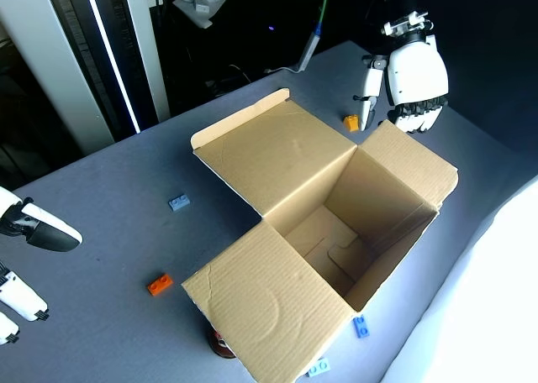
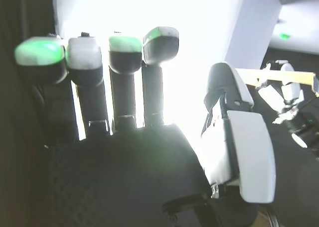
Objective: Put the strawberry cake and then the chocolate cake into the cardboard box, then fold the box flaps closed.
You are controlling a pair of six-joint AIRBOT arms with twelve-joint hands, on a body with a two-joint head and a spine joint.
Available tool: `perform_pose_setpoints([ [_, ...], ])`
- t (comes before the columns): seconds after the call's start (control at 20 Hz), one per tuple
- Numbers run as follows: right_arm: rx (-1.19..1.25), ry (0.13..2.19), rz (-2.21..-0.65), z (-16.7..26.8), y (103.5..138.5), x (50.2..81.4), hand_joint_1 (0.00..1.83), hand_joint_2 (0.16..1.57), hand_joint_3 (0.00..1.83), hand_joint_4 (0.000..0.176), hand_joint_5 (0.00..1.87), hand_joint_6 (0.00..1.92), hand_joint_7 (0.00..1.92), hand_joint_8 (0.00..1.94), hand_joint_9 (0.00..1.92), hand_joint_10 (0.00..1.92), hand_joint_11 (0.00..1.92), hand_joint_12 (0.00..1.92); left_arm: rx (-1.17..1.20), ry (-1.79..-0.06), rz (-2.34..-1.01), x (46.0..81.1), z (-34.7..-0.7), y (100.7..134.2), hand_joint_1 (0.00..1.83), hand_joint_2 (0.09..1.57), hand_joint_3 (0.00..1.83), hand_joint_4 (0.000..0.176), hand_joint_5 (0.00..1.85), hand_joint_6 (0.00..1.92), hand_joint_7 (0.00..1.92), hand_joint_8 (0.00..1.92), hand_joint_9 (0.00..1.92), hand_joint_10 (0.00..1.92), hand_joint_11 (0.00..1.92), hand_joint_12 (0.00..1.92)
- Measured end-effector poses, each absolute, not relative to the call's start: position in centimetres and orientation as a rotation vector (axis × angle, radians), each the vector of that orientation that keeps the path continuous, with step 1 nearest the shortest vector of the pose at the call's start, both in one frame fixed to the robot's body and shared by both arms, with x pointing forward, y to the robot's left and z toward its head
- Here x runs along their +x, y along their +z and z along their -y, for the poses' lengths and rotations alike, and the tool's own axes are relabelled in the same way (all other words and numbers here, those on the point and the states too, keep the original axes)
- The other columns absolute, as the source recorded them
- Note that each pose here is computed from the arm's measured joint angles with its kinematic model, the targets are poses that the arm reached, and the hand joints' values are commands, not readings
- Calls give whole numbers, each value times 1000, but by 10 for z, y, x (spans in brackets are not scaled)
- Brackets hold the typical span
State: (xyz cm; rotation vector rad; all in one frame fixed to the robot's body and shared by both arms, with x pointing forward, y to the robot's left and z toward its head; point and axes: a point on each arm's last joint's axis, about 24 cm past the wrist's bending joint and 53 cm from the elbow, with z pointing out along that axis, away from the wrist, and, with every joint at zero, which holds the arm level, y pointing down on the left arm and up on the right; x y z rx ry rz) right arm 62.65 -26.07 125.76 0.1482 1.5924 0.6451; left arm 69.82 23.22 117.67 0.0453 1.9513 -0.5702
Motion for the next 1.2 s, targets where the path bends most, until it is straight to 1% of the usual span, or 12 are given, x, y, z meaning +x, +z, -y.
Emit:
perform_pose_setpoints([
  [0.1, 135, 639, -1566, 260, 1267, 625, 364, 1127, 3, 0, 200, 9, 306, 3, 342, 42, 0, 1091, 48, -573, -1954, 698, -232, 1176, 443, 1149, 6, 39, 267, 10, 317, 2, 317, 40, 0, 1011],
  [0.2, 151, 653, -1540, 263, 1277, 624, 379, 1115, 0, 0, 189, 2, 290, 0, 335, 26, 0, 1071, 46, -569, -1954, 699, -234, 1176, 477, 1139, 0, 41, 268, 7, 316, 0, 320, 29, 0, 988],
  [0.35, 187, 701, -1585, 255, 1264, 625, 357, 1103, 0, 0, 145, 0, 241, 0, 301, 5, 0, 1002, 41, -565, -1951, 700, -236, 1177, 473, 1136, 0, 45, 243, 0, 281, 0, 308, 13, 0, 947],
  [0.55, 163, 744, -1579, 235, 1260, 626, 489, 1073, 0, 0, 90, 0, 163, 0, 245, 0, 0, 921, 51, -589, -1945, 706, -224, 1177, 599, 1101, 0, 54, 181, 0, 194, 0, 240, 0, 0, 845],
  [0.6, 171, 754, -1570, 234, 1262, 627, 564, 1063, 0, 0, 71, 0, 141, 0, 232, 0, 0, 870, 48, -589, -1940, 709, -224, 1178, 668, 1083, 0, 54, 166, 0, 170, 0, 218, 0, 0, 807],
  [0.75, 194, 792, -1571, 228, 1260, 627, 737, 1034, 0, 0, 64, 0, 125, 0, 218, 0, 0, 782, 38, -591, -1925, 722, -221, 1181, 753, 1053, 0, 61, 152, 4, 161, 1, 208, 0, 0, 795],
  [0.8, 194, 795, -1569, 228, 1261, 627, 762, 1032, 0, 0, 67, 1, 121, 0, 210, 0, 0, 774, 41, -596, -1925, 725, -216, 1179, 770, 1051, 0, 60, 150, 3, 158, 0, 206, 0, 0, 790],
  [0.85, 197, 798, -1564, 228, 1262, 627, 779, 1031, 0, 0, 58, 0, 120, 0, 207, 0, 0, 769, 38, -606, -1927, 726, -213, 1178, 777, 1052, 0, 63, 154, 5, 155, 0, 207, 1, 0, 788],
  [0.95, 203, 801, -1556, 229, 1264, 628, 817, 1024, 0, 0, 51, 1, 137, 5, 200, 1, 0, 713, 26, -620, -1930, 731, -207, 1175, 827, 1045, 0, 59, 178, 9, 167, 3, 216, 3, 0, 822],
  [1.05, 203, 799, -1557, 230, 1263, 628, 800, 1028, 0, 0, 44, 0, 116, 0, 195, 0, 0, 714, 10, -625, -1941, 733, -203, 1169, 856, 1049, 0, 56, 185, 5, 161, 0, 219, 3, 0, 770],
  [1.1, 203, 797, -1557, 231, 1264, 628, 802, 1031, 0, 0, 38, 0, 116, 1, 195, 0, 0, 714, 12, -625, -1951, 734, -199, 1164, 860, 1058, 0, 60, 175, 1, 157, 1, 212, 1, 0, 738],
  [1.2, 203, 795, -1554, 231, 1264, 628, 842, 1033, 0, 0, 40, 3, 118, 2, 196, 1, 0, 718, 18, -631, -1958, 736, -193, 1159, 858, 1067, 2, 59, 183, 3, 168, 3, 212, 1, 0, 749],
])
